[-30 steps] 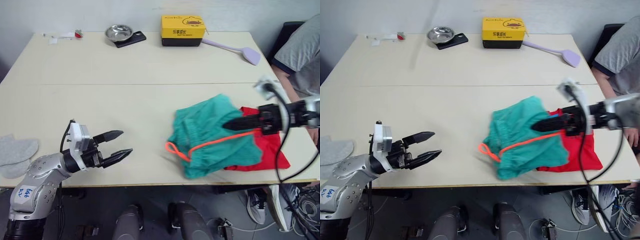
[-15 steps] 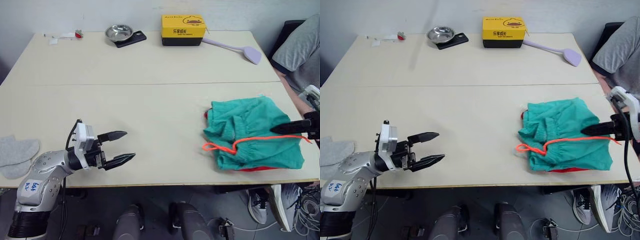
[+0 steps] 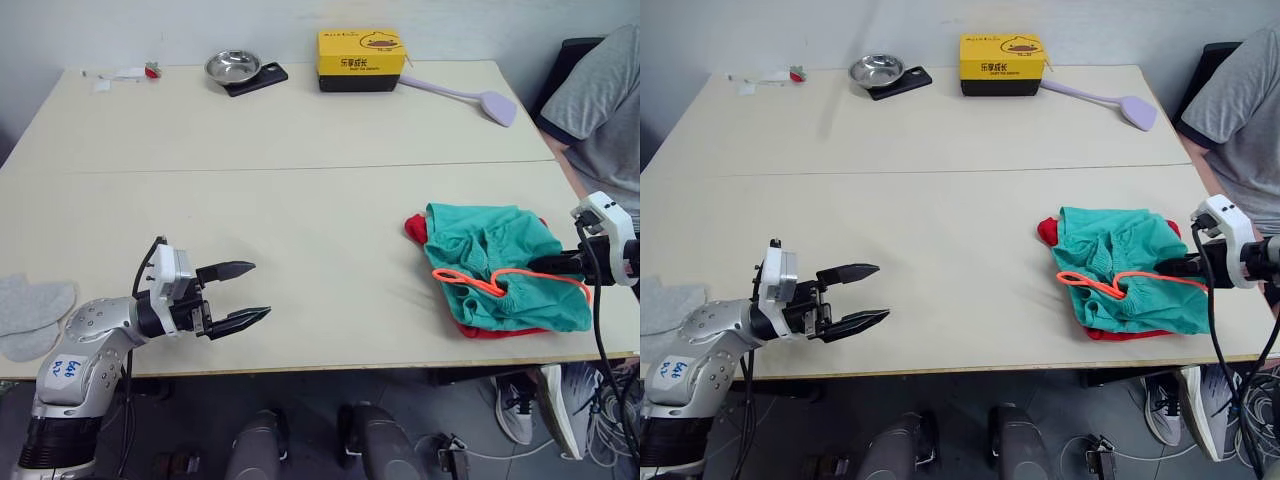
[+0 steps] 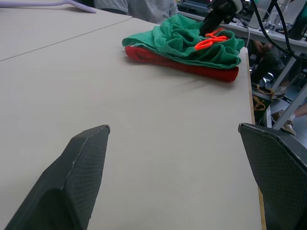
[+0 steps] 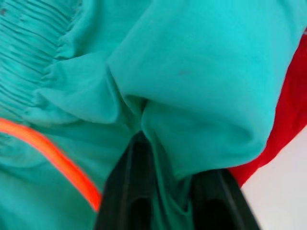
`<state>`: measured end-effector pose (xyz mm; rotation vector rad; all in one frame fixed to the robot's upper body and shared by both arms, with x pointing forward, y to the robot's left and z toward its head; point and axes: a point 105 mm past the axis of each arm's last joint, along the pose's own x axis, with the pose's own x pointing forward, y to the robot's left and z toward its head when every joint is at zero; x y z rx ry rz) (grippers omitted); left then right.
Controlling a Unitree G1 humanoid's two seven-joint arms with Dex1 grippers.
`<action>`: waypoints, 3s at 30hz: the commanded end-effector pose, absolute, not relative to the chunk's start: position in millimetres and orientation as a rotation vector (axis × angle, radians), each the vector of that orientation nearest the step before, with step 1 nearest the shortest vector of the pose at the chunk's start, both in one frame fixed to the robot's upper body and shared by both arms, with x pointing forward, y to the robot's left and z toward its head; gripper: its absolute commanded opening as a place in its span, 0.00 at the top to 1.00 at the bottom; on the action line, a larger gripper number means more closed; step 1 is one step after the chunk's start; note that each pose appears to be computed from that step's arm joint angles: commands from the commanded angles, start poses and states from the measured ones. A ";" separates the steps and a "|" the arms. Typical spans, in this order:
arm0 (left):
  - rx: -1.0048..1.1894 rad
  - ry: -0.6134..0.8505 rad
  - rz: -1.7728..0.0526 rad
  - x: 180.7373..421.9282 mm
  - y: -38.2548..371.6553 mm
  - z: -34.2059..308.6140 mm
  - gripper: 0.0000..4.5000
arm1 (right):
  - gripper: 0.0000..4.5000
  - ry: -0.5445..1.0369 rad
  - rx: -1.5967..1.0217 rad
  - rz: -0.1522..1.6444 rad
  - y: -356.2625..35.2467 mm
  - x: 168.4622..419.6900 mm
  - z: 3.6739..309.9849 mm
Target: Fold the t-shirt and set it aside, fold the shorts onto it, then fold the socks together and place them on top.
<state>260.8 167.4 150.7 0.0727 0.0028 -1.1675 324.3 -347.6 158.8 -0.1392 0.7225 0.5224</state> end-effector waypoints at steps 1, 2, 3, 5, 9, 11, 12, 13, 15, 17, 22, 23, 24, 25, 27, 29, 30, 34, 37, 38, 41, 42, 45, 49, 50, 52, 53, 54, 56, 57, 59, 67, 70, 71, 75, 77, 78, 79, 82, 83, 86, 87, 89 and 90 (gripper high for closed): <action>0.113 -0.017 -1.177 258.4 169.4 155.5 0.00 | 0.54 0.570 -0.251 0.538 -355.6 319.1 195.3; 0.114 -0.016 -1.174 258.0 170.5 155.3 0.00 | 0.46 0.554 -0.271 0.548 -356.6 316.4 199.2; 0.119 -0.012 -1.170 257.5 172.0 155.1 0.00 | 0.38 0.539 -0.320 0.550 -359.6 313.3 203.4; 0.127 -0.008 -1.155 256.9 176.7 155.1 0.00 | 0.23 0.474 -0.423 0.546 -364.5 310.5 213.6; 0.158 0.008 -1.090 254.7 195.5 155.3 0.00 | 0.00 0.110 -0.549 0.684 -339.2 301.5 241.6; 0.166 0.021 -1.050 252.8 206.8 154.4 0.00 | 0.00 0.037 -0.514 0.782 -319.6 291.3 237.4; 0.171 0.027 -1.031 252.1 211.7 153.5 0.00 | 0.00 -0.006 -0.496 0.803 -310.6 289.0 236.1; 0.169 0.030 -1.003 251.9 217.6 152.7 0.00 | 0.00 -0.039 -0.471 0.817 -300.6 288.3 231.3; 0.167 0.039 -0.943 251.7 229.4 150.3 0.00 | 0.00 -0.063 -0.442 0.885 -276.9 284.2 212.2; 0.167 0.035 -0.879 251.4 239.3 149.6 0.00 | 0.00 -0.075 -0.474 0.907 -254.3 284.1 191.0; 0.172 0.057 -0.787 238.0 254.9 142.9 0.00 | 0.00 -0.099 -0.503 0.908 -219.8 289.1 166.1; 0.177 0.068 -0.768 233.6 259.3 140.8 0.00 | 0.00 -0.113 -0.501 0.901 -213.6 291.7 165.2; 0.177 0.076 -0.748 230.4 263.5 139.6 0.00 | 0.00 -0.123 -0.492 0.902 -207.5 293.2 163.9; 0.180 0.080 -0.729 228.6 267.5 138.9 0.00 | 0.00 -0.129 -0.488 0.910 -202.5 293.5 162.3; 0.190 0.078 -0.696 227.4 273.5 138.7 0.00 | 0.00 -0.129 -0.467 0.927 -195.0 293.6 159.2; 0.198 0.075 -0.667 226.2 278.5 138.8 0.00 | 0.00 -0.128 -0.449 0.951 -187.2 292.4 155.8; 0.204 0.071 -0.651 225.5 281.2 139.1 0.00 | 0.00 -0.126 -0.440 0.965 -183.2 291.5 154.0; 0.208 0.059 -0.555 219.4 296.6 139.1 0.00 | 0.00 -0.127 -0.425 1.007 -168.7 286.0 147.4; 0.200 0.062 -0.469 208.4 311.2 134.7 0.00 | 0.00 -0.136 -0.408 1.019 -162.3 282.9 144.5; 0.196 0.067 -0.431 201.6 317.5 131.6 0.00 | 0.00 -0.142 -0.400 1.024 -160.4 282.1 144.1; 0.171 0.075 -0.333 185.3 330.8 126.1 0.00 | 0.00 -0.157 -0.359 0.996 -159.5 284.1 146.7; 0.163 0.074 -0.305 181.4 334.9 125.7 0.00 | 0.00 -0.165 -0.354 0.980 -159.9 285.1 148.4; 0.118 0.098 -0.184 162.5 356.8 118.0 0.00 | 0.00 -0.225 -0.376 0.988 -160.0 277.6 155.2; 0.017 0.153 0.001 134.1 385.3 101.7 0.00 | 0.00 -0.267 -0.358 1.037 -167.9 256.1 153.8; 0.000 0.163 0.047 128.4 391.2 98.6 0.00 | 0.00 -0.264 -0.341 1.050 -170.0 250.8 152.4; -0.045 0.204 0.167 113.4 406.6 88.2 0.00 | 0.00 -0.250 -0.276 1.066 -175.3 239.5 150.4; -0.058 0.216 0.217 106.5 413.2 84.5 0.00 | 0.00 -0.237 -0.239 1.075 -177.1 234.1 149.1; -0.087 0.226 0.260 100.7 417.5 81.2 0.00 | 0.00 -0.241 -0.253 1.082 -177.9 229.5 147.9; -0.133 0.254 0.320 92.5 422.3 75.1 0.00 | 0.00 -0.245 -0.262 1.088 -177.7 222.6 146.0; -0.160 0.265 0.338 90.1 424.5 71.7 0.00 | 0.00 -0.247 -0.261 1.089 -176.9 220.7 145.5; -0.218 0.279 0.338 90.7 425.0 67.8 0.00 | 0.00 -0.259 -0.263 1.096 -174.4 218.7 146.3; 0.070 0.253 0.108 155.5 411.5 117.3 0.00 | 0.00 -0.319 -0.248 1.152 -153.4 219.7 156.9; 0.247 0.291 -0.032 180.7 401.3 135.6 0.00 | 0.00 -0.319 -0.237 1.149 -152.2 221.8 157.0; 0.295 0.318 -0.084 186.8 398.0 137.8 0.00 | 0.00 -0.318 -0.230 1.150 -151.9 222.2 156.8; 0.392 0.374 -0.188 210.9 394.6 142.0 0.00 | 0.00 -0.311 -0.199 1.172 -148.9 222.1 154.8; 0.428 0.427 -0.210 223.3 398.3 139.5 0.00 | 0.00 -0.296 -0.176 1.201 -146.4 220.9 152.0; 0.440 0.475 -0.220 226.0 401.1 134.9 0.00 | 0.00 -0.294 -0.172 1.210 -145.5 220.4 151.1; 0.453 0.531 -0.248 226.9 402.2 128.7 0.00 | 0.00 -0.291 -0.166 1.216 -145.0 220.2 150.4; 0.502 0.599 -0.262 234.0 410.5 122.7 0.00 | 0.00 -0.289 -0.166 1.215 -145.9 220.8 149.8; 0.483 0.604 -0.270 237.1 410.3 121.9 0.00 | 0.00 -0.288 -0.167 1.213 -146.9 220.7 149.7; 0.464 0.630 -0.319 244.2 406.2 114.6 0.00 | 0.00 -0.279 -0.166 1.205 -149.4 220.5 149.7; 0.467 0.641 -0.330 246.2 405.8 111.2 0.00 | 0.00 -0.277 -0.166 1.204 -149.8 220.3 150.0; 0.433 0.671 -0.321 251.2 408.4 102.2 0.00 | 0.00 -0.274 -0.157 1.210 -149.8 217.7 152.8; 0.413 0.687 -0.310 253.1 410.6 97.9 0.00 | 0.00 -0.274 -0.150 1.213 -149.4 216.2 155.2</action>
